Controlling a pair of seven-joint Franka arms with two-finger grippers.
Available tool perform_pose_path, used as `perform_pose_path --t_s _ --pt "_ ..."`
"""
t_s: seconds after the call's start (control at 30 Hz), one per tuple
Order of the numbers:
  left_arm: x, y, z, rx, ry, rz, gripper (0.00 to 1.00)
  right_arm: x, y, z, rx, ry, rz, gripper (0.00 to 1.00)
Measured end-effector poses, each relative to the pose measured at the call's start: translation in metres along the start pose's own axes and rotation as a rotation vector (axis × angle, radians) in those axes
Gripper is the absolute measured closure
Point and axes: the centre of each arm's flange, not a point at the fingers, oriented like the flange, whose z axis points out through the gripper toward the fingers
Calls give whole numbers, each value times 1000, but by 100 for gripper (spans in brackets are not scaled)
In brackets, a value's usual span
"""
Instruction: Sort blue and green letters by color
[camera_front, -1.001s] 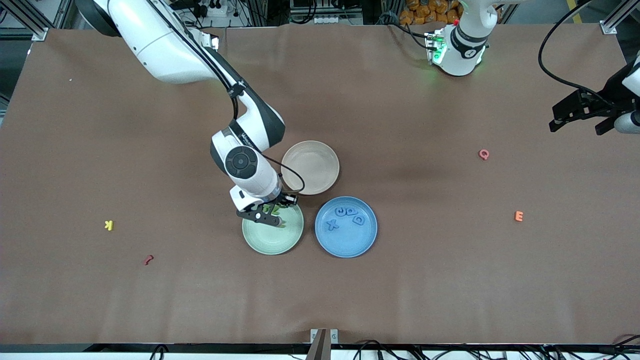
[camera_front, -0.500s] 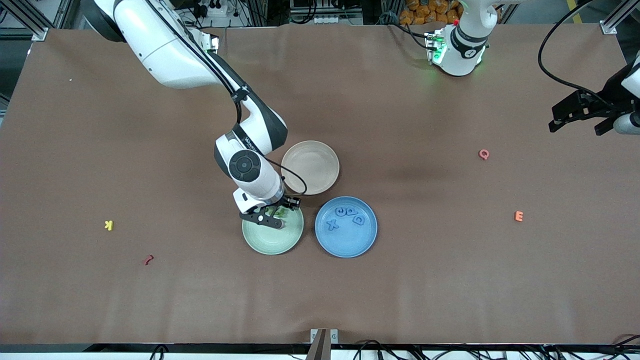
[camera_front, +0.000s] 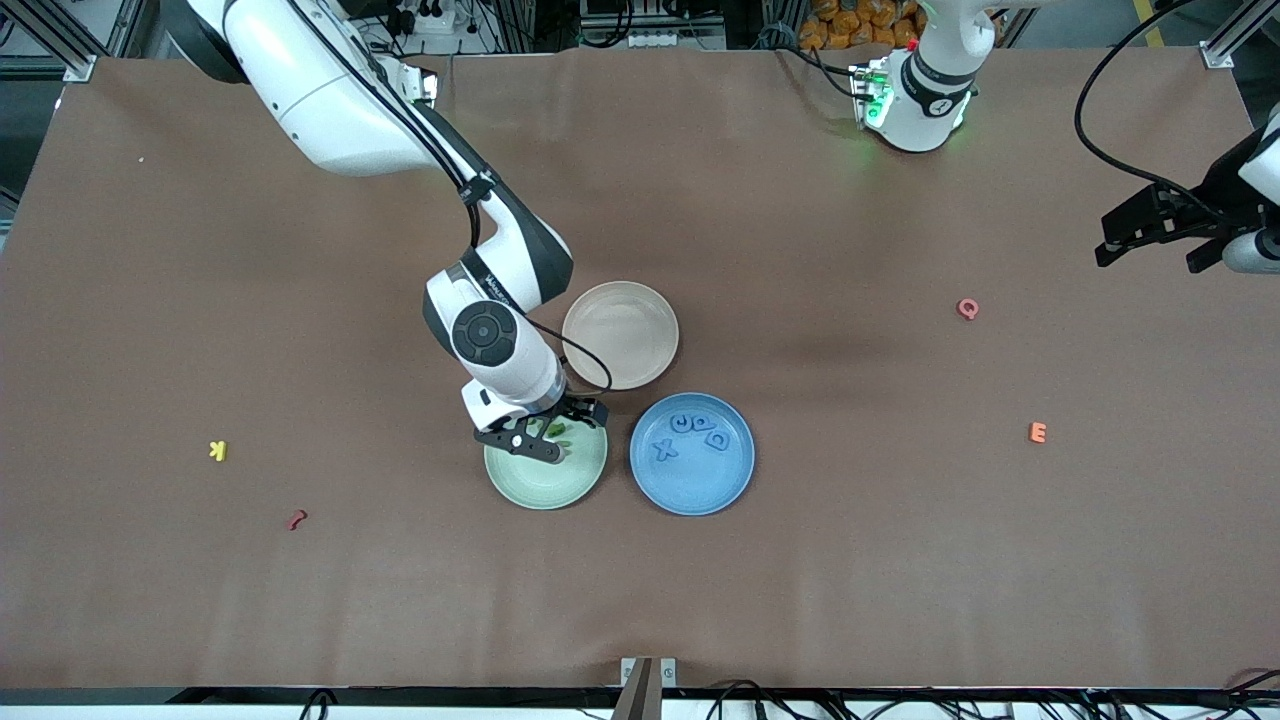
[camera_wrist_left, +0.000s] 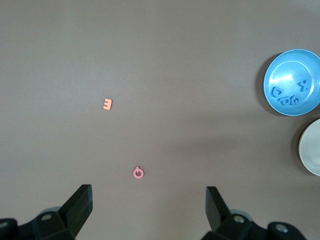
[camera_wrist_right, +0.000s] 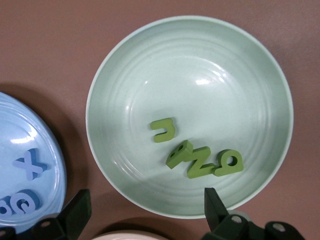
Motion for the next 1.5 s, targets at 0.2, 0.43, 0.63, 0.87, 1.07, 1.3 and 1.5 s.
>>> perform_pose_path --t_s 0.2,0.43,0.63,0.87,1.07,1.3,1.5 --pt "0 0 0 0 0 0 0 11 -1 -24 -8 0 10 0" --pt "0 0 0 0 0 0 0 25 1 -58 -11 9 0 0" --pt "0 1 0 0 1 2 0 34 15 -100 -33 4 -48 0" --pt "0 12 0 0 -1 19 0 27 27 -171 -56 9 -91 0" --pt "1 18 2 -1 -5 23 0 22 47 -238 -62 33 -125 0" --pt "1 17 2 5 -6 22 0 28 86 -290 -80 38 -180 0" --pt "1 17 2 9 -6 22 0 32 114 -321 -94 36 -229 0"
